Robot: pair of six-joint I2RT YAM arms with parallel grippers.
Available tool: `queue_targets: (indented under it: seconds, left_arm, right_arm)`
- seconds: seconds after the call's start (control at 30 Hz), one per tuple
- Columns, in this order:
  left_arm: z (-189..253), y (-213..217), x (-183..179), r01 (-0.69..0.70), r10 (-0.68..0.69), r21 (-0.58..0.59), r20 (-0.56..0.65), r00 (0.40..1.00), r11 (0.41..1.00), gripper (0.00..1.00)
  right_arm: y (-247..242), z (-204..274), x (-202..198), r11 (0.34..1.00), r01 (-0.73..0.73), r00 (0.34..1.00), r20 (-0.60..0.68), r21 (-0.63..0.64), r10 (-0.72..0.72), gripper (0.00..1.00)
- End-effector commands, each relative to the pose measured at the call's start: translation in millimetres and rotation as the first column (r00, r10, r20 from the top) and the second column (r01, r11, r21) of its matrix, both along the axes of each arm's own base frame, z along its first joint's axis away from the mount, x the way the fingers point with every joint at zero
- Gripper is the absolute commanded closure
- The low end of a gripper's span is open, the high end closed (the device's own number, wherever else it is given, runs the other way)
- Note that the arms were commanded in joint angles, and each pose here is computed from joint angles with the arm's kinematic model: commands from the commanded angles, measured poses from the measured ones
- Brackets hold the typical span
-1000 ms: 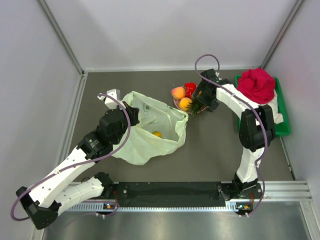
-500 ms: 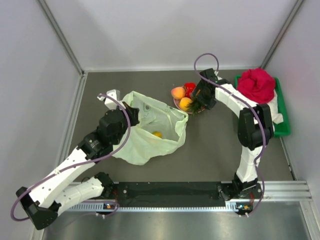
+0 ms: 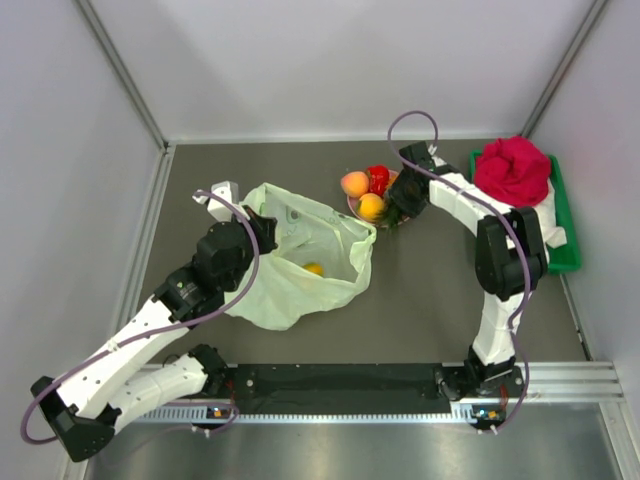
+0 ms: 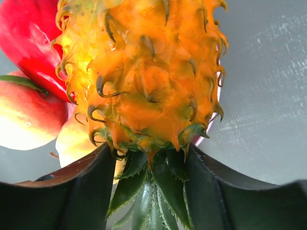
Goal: Place the fruits into the plastic bag
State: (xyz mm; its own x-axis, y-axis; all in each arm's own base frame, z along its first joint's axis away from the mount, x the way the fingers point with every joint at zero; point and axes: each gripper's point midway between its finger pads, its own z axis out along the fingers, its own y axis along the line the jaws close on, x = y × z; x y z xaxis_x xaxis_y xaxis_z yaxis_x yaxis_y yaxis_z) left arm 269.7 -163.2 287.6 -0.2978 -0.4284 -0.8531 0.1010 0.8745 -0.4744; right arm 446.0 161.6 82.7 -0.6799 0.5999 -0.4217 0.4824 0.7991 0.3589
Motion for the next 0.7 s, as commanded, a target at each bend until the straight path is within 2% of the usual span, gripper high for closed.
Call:
queue_targets:
  seconds: [0.0,0.27,0.37,0.47,0.67]
  left_arm:
    - [12,3,1,-0.02,0.021,-0.042,0.035,0.999,0.999,1.0]
    - [11,4,0,-0.02,0.021,-0.043,0.033,0.999,0.999,1.0]
    - [11,4,0,-0.022,0.023,-0.045,0.034,0.999,0.999,1.0]
    - [10,4,0,-0.024,0.025,-0.045,0.031,0.999,0.999,1.0]
    - [10,5,0,-0.025,0.026,-0.044,0.032,0.999,0.999,1.0]
  right_arm:
    - [-4,24,8,1.0,0.021,0.997,0.081,0.01,-0.022,0.49]
    - [-13,57,9,0.999,0.043,0.988,0.147,-0.017,-0.04,0.57]
    - [-18,62,8,0.998,0.06,0.985,0.164,-0.026,-0.055,0.6]
    - [-19,64,6,0.998,0.056,0.984,0.168,-0.03,-0.05,0.67]
    - [-22,69,4,0.998,0.047,0.984,0.175,-0.047,-0.039,0.73]
